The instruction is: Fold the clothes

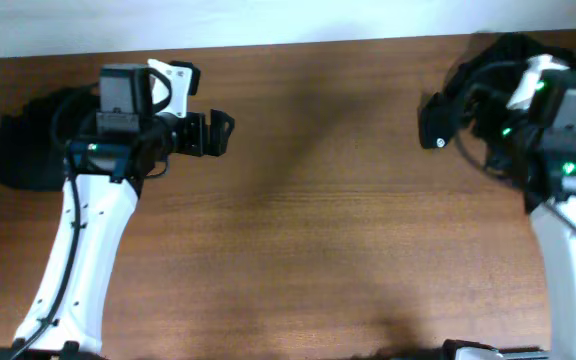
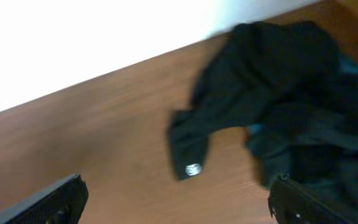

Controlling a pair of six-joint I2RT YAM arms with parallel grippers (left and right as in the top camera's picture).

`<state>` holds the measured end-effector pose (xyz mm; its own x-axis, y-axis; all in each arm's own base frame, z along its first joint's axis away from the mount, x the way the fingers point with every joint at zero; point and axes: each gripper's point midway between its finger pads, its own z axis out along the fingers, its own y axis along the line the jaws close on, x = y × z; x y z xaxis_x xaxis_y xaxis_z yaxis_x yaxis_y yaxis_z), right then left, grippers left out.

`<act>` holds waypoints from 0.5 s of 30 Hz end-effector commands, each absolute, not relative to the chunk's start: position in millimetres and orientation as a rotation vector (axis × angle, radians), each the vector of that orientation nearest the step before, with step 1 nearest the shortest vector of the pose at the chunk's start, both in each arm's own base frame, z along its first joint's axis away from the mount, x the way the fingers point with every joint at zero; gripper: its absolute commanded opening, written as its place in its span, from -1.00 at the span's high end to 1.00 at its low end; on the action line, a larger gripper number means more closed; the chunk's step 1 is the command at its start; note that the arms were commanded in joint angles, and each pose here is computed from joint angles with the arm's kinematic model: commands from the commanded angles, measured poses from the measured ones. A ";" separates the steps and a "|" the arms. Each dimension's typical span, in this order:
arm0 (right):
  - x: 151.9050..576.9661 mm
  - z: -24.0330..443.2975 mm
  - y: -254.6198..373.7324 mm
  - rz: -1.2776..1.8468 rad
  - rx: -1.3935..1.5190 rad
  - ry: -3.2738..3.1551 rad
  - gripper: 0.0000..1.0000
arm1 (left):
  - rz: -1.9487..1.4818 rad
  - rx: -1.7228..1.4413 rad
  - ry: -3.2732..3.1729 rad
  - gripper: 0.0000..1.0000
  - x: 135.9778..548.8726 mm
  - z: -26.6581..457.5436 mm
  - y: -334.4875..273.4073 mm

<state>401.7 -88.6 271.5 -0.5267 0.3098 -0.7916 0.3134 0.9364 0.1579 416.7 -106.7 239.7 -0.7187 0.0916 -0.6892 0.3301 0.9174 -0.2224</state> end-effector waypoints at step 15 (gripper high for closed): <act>433.0 233.0 -232.0 -0.190 0.592 2.112 -0.98 | -0.312 0.279 2.497 -0.99 430.2 188.6 -109.1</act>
<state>417.6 -233.7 227.8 -0.4594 0.4075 -0.7892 0.5527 0.8267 0.1051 424.8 -109.2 193.0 -0.7901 0.1345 -0.5981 0.2818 0.9461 -0.1596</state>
